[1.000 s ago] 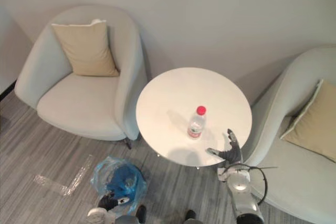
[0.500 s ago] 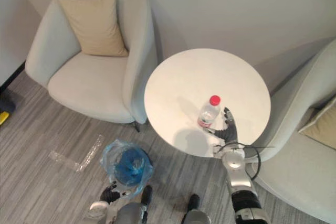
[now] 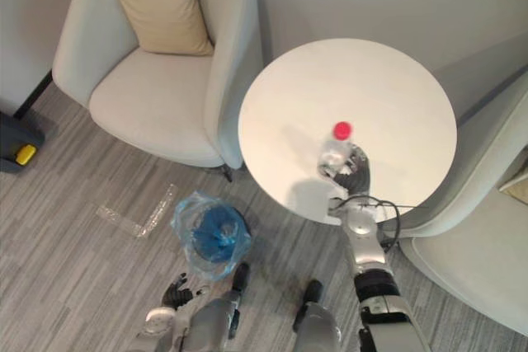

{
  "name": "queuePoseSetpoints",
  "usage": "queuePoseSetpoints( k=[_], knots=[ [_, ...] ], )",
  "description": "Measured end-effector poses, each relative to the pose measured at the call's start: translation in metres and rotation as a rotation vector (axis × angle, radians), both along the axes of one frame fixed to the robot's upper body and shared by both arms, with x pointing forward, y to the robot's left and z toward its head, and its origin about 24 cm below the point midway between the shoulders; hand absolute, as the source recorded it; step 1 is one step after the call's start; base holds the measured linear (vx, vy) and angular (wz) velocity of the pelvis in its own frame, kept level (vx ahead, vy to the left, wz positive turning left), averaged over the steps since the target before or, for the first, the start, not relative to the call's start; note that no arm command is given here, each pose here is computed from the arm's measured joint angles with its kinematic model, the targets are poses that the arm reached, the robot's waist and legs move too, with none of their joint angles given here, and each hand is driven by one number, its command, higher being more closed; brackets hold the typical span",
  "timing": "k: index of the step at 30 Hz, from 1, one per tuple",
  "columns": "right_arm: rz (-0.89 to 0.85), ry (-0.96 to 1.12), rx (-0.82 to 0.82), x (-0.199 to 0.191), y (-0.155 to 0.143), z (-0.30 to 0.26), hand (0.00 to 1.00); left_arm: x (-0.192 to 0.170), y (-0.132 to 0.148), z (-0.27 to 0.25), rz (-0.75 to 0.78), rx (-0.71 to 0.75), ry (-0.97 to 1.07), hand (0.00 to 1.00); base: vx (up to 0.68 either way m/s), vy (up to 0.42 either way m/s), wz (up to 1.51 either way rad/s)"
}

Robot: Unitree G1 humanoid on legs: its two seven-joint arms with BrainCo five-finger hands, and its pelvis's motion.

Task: Gather rubbish on tea table into small bin, then transfer packed bag to large trash can.

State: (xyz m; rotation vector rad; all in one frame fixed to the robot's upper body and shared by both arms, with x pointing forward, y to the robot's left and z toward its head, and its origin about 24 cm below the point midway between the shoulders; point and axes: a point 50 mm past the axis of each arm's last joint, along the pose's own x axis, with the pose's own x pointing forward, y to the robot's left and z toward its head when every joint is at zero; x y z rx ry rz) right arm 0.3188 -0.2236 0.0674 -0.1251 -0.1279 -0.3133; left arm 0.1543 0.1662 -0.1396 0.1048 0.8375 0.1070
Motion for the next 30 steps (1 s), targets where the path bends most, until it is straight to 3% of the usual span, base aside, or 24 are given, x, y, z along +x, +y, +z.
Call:
queuePoseSetpoints(
  k=[5, 11, 21, 30],
  knots=[
    [0.037, -0.064, -0.006, -0.005, 0.005, 0.011, 1.0, 0.0, -0.001, 0.0, -0.01, 0.001, 0.003, 0.0, 0.03, -0.003, 0.03],
    [0.101, -0.087, 0.022, -0.05, 0.012, -0.002, 1.0, -0.005, 0.003, -0.002, -0.026, 0.022, 0.021, 0.0, 0.0, 0.005, -0.09],
    [0.176, 0.07, 0.011, -0.104, 0.027, -0.042, 1.0, -0.015, 0.007, -0.008, -0.103, 0.074, 0.084, 0.0, -0.02, 0.018, -0.14],
    [0.249, 0.129, -0.091, -0.118, 0.039, -0.051, 1.0, -0.023, 0.005, -0.011, -0.148, 0.091, 0.12, 0.0, 0.0, 0.0, -0.02]
  ],
)
